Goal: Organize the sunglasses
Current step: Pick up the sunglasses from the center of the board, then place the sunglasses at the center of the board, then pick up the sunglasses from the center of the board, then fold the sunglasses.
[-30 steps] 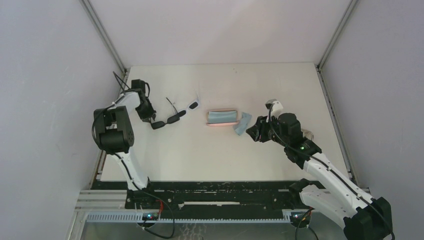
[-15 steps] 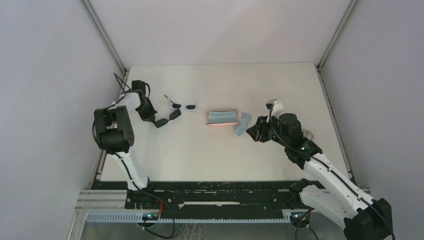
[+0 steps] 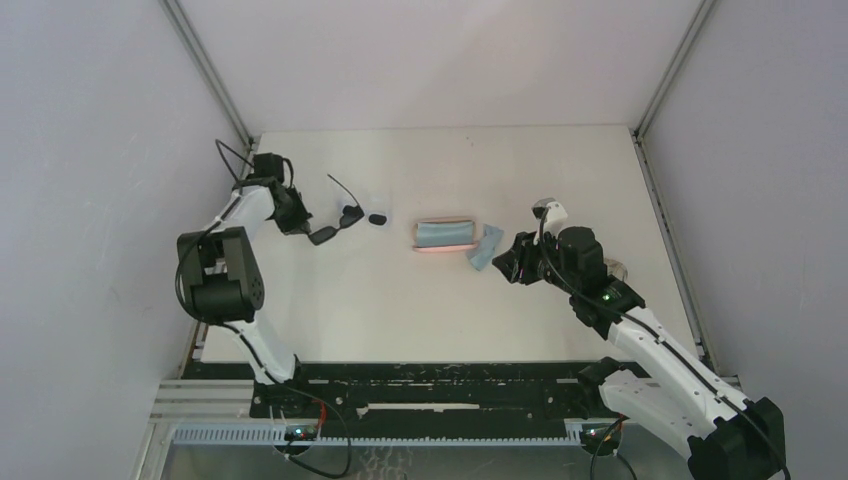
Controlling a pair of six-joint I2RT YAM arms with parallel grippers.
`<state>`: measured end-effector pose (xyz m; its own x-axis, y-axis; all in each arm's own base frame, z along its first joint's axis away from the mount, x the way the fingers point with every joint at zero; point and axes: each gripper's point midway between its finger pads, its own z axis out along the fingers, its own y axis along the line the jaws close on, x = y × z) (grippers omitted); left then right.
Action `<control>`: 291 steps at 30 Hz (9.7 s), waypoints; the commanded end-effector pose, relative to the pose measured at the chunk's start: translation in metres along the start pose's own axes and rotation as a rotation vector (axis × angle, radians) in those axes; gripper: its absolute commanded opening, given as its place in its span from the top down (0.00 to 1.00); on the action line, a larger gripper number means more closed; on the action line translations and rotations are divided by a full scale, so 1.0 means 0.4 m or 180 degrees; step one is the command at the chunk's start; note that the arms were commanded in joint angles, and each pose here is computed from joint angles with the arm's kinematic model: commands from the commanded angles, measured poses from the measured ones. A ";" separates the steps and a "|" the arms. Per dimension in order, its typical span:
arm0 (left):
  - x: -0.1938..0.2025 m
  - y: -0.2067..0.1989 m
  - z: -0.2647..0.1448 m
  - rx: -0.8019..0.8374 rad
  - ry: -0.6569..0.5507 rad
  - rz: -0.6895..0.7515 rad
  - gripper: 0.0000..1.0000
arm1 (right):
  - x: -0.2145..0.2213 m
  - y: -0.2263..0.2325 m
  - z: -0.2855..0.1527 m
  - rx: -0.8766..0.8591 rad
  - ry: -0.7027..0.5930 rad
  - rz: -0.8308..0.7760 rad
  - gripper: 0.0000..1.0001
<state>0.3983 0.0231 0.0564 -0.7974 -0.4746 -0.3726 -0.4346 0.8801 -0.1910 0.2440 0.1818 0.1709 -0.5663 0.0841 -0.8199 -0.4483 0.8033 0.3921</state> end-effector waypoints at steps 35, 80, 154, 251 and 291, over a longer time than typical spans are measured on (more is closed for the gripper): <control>0.350 -0.531 -0.943 0.4204 -0.2331 0.1816 1.00 | -0.272 0.468 -0.409 -0.2815 -0.1813 -0.0908 0.42; 0.486 -0.593 -0.988 0.4907 -0.2203 0.2457 1.00 | -0.228 0.656 -0.436 -0.3855 -0.1280 -0.0851 0.83; 0.355 -0.234 -0.755 0.2493 -0.2541 0.1246 0.44 | 0.382 0.247 0.144 -0.0890 0.2703 -0.3611 0.72; 0.368 -0.246 -0.532 0.1558 -0.1430 0.1738 0.45 | 0.174 0.129 0.134 0.0563 0.1285 -0.0893 1.00; 0.556 -0.427 -0.396 0.1720 -0.1101 0.1912 0.42 | 0.058 0.230 0.060 0.0777 0.0565 -0.0690 1.00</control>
<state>0.2182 -0.2122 0.1268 -0.6594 0.0766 -0.7479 0.3355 0.9202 -0.2016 0.1964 0.2524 0.1476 -0.6218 -0.3058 -0.7210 -0.4389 0.8985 -0.0027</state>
